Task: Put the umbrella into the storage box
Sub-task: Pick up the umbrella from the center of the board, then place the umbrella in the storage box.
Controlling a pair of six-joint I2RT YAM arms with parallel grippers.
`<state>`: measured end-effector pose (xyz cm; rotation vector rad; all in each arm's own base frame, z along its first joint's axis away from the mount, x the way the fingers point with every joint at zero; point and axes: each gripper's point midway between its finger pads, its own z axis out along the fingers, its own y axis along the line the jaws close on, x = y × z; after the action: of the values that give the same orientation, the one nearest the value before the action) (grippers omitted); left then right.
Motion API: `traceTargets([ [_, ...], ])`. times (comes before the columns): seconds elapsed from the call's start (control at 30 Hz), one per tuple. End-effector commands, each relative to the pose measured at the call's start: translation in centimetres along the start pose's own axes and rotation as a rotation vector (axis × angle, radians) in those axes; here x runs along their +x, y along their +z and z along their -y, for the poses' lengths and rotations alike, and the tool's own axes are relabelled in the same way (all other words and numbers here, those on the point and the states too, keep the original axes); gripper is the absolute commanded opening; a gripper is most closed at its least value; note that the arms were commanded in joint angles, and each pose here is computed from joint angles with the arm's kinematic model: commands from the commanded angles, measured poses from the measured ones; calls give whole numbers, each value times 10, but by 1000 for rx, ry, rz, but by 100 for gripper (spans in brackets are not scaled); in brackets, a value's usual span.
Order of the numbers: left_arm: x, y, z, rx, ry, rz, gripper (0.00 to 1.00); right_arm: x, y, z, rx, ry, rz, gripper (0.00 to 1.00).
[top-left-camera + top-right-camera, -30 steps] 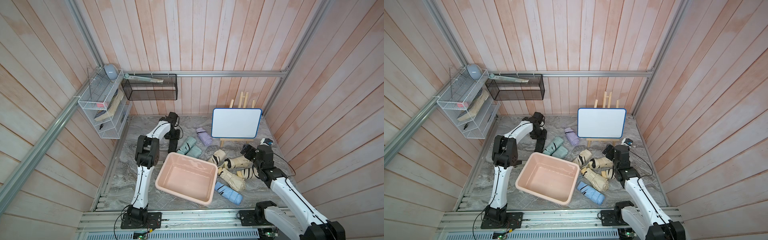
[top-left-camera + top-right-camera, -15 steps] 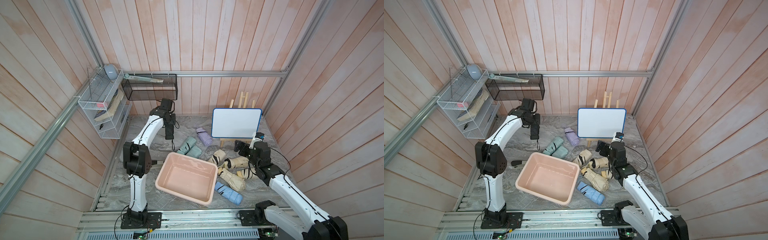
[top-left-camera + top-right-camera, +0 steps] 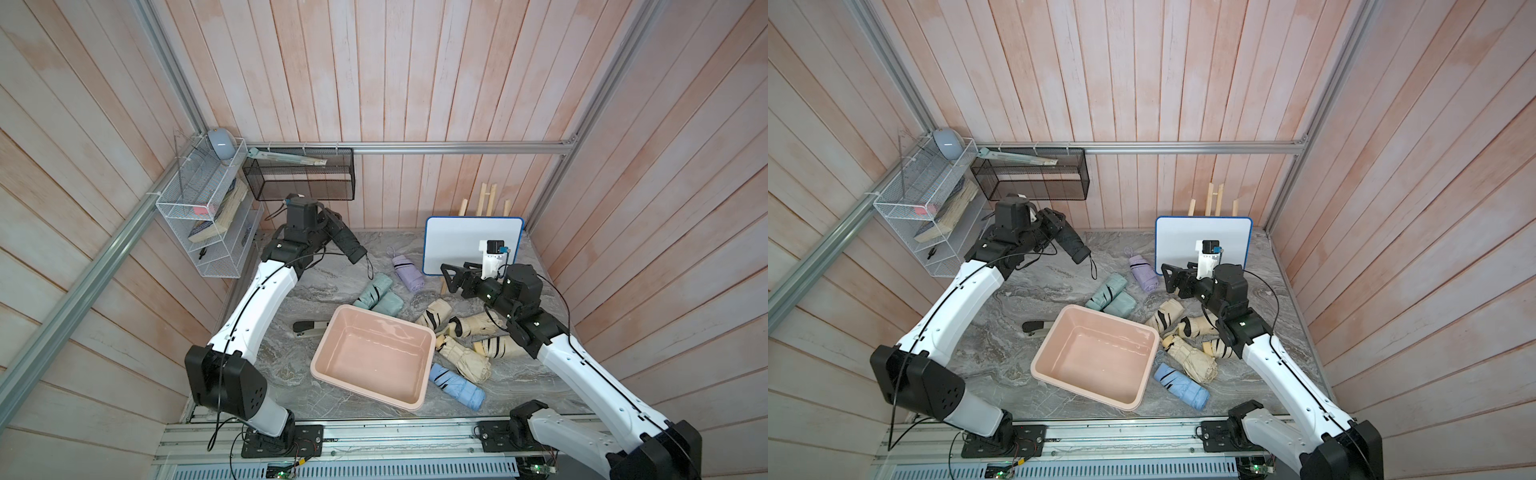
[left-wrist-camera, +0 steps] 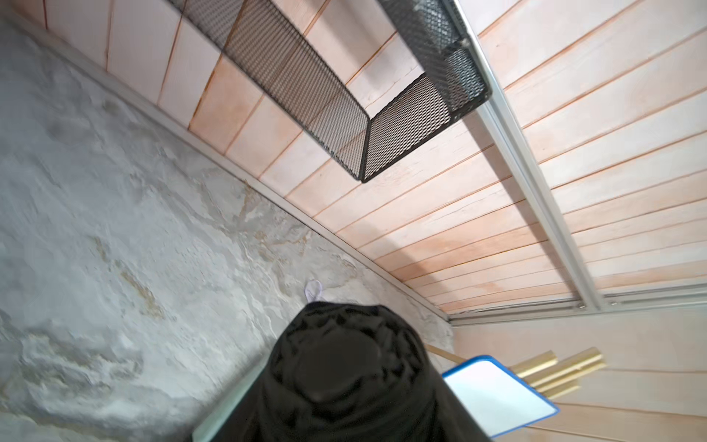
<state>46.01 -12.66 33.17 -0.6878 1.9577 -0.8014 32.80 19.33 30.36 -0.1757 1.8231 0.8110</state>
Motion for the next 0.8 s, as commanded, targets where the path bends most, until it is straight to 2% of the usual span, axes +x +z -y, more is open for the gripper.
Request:
traceTargets([
  [0.0, -6, -15, 30, 222, -294, 46, 42, -13, 6, -46, -175, 20, 6, 95],
  [0.2, 10, -27, 26, 300, -473, 4, 41, -2, 33, -90, -263, 31, -44, 95],
  [0.43, 29, -33, 19, 341, -591, -38, 41, 9, 63, -121, -333, 8, -40, 97],
  [0.77, 42, -31, 19, 354, -650, -99, 40, 11, 103, -148, -372, -15, 2, 97],
])
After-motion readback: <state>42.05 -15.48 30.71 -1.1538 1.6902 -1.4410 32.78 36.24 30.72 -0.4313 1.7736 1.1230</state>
